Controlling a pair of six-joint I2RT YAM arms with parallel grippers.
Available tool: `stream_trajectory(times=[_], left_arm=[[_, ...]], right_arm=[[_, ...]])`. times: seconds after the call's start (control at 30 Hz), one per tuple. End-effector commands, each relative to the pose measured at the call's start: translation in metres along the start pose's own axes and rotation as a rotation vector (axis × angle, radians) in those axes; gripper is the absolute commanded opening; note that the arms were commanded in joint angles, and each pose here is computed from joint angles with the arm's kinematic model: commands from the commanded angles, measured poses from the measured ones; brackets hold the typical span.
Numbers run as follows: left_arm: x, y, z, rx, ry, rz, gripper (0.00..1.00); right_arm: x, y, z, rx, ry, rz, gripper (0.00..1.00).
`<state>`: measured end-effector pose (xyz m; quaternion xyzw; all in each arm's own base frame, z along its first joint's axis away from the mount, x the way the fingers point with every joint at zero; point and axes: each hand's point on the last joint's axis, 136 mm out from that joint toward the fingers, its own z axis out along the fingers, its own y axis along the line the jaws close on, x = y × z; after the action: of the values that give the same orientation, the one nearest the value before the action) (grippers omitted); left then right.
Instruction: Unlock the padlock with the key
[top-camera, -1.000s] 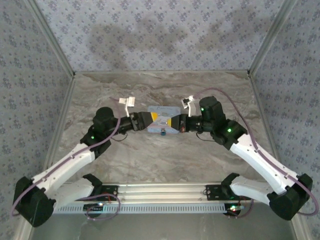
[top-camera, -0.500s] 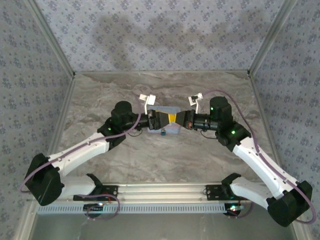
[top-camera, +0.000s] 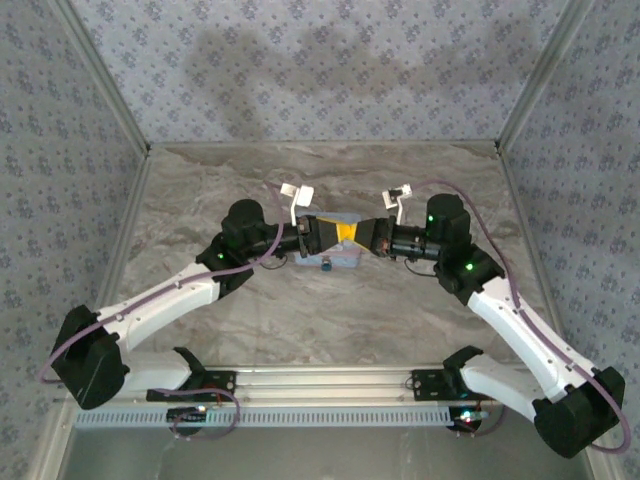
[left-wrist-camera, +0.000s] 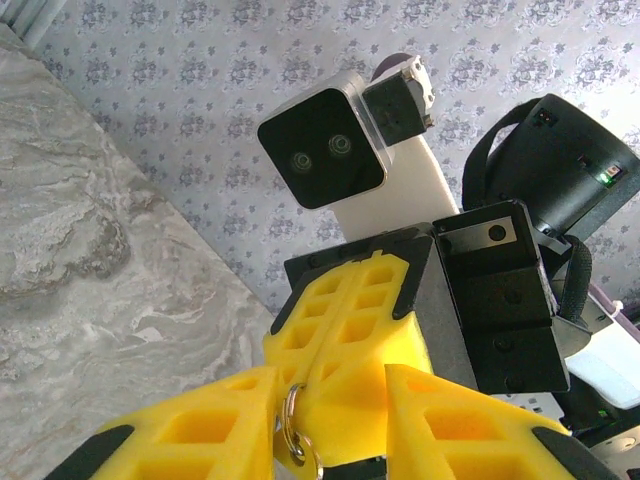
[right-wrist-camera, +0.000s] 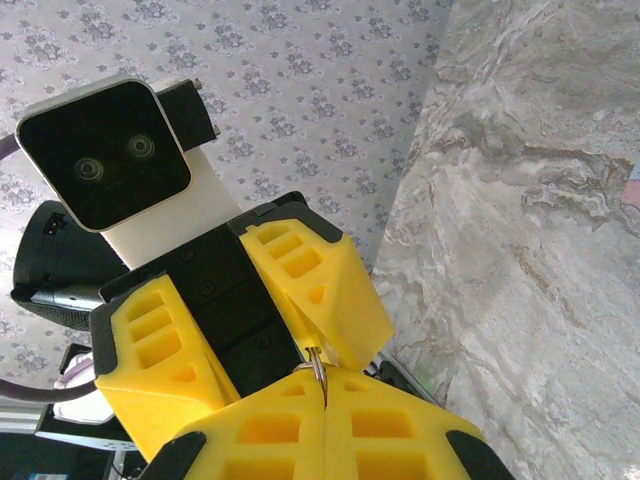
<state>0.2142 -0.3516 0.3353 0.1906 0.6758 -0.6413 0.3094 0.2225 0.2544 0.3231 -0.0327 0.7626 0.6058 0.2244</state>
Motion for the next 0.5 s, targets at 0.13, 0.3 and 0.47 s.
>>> stream_trajectory(times=[0.13,0.3,0.47], left_arm=[[0.0076,-0.0089,-0.0057,0.019,0.017,0.022,0.43],[0.0088,-0.0077,-0.0085,0.013,0.008,0.022,0.56],[0.01,-0.0075,-0.0073,0.019,0.013,0.019,0.55]], right_arm=[[-0.0061,0.0101,-0.0044,-0.036,-0.028,-0.007,0.0],[-0.0073,0.0112,-0.0042,-0.044,-0.031,0.001,0.0],[-0.0086,0.0147,-0.0049,-0.061,-0.036,0.007,0.0]])
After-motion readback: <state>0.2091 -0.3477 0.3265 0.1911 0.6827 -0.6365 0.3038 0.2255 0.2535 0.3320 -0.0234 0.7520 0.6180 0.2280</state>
